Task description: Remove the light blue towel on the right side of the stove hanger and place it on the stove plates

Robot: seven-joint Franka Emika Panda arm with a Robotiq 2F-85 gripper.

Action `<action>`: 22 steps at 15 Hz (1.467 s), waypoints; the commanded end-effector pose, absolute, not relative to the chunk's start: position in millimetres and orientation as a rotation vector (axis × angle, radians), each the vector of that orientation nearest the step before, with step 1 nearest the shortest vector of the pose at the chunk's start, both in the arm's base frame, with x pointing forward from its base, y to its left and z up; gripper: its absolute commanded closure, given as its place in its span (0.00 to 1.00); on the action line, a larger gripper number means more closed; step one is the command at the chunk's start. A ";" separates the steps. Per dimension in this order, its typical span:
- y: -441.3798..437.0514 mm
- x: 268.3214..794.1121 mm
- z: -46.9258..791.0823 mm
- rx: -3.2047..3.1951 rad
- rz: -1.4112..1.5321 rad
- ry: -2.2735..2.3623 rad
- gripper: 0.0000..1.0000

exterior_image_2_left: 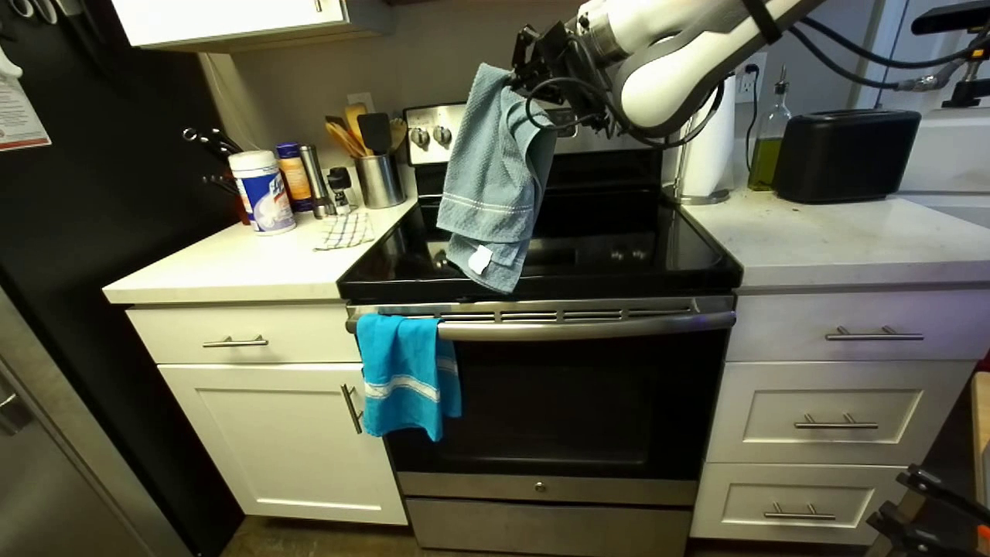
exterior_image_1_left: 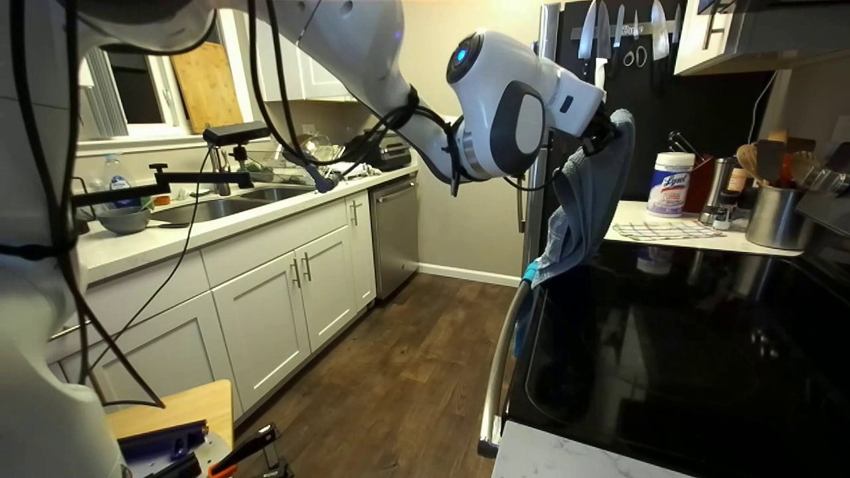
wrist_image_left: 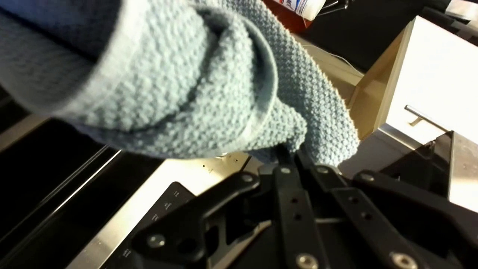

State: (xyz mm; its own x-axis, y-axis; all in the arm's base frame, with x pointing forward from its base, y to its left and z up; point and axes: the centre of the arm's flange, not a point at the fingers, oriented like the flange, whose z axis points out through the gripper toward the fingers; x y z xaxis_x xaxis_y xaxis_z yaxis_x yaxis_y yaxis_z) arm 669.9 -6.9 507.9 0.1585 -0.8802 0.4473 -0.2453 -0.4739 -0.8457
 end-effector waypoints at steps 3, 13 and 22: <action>19.0 647.1 488.9 -1.766 -1.426 1.215 0.99; 45.6 647.4 462.1 -1.740 -1.518 1.392 0.63; 69.4 643.2 438.3 -1.851 -1.534 1.331 0.05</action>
State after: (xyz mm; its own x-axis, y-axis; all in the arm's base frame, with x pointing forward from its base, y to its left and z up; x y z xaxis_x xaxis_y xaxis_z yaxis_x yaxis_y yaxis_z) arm 648.2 60.6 438.7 -0.1071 -0.8609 0.4974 -0.4041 -0.4194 -0.8129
